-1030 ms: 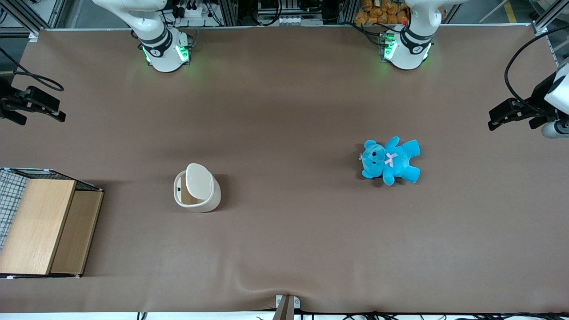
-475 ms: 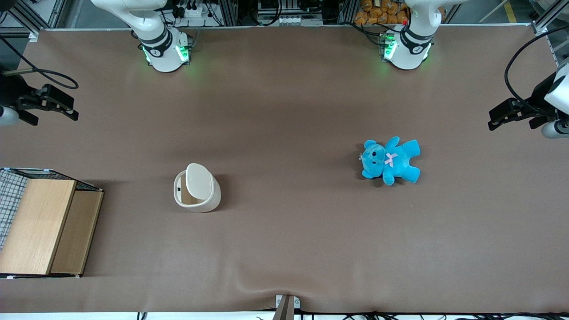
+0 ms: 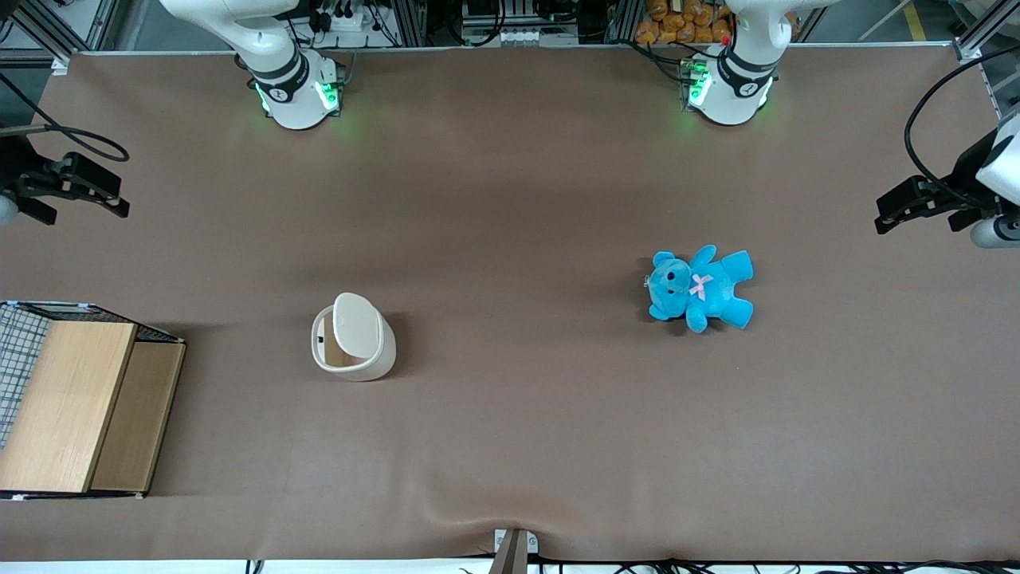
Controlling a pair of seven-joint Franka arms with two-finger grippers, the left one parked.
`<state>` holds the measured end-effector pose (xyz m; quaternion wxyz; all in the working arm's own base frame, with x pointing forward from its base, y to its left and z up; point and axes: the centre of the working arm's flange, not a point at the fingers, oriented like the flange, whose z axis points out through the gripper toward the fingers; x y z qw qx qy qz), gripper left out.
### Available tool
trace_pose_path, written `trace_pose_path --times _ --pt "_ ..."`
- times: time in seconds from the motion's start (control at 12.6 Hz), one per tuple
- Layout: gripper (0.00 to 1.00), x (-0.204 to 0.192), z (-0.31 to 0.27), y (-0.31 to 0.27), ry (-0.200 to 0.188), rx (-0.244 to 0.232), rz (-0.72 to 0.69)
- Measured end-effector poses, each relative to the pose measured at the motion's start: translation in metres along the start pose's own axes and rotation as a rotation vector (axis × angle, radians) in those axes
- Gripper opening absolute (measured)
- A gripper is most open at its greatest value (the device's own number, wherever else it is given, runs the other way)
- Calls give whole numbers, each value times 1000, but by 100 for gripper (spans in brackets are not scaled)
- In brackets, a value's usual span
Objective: Open trash can with right arm
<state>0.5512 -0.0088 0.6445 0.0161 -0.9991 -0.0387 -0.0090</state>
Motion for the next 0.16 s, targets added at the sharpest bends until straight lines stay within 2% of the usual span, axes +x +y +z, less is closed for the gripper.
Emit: trace_pose_path --times 0.16 --pt "100 0 -4 -1 9 -1 -1"
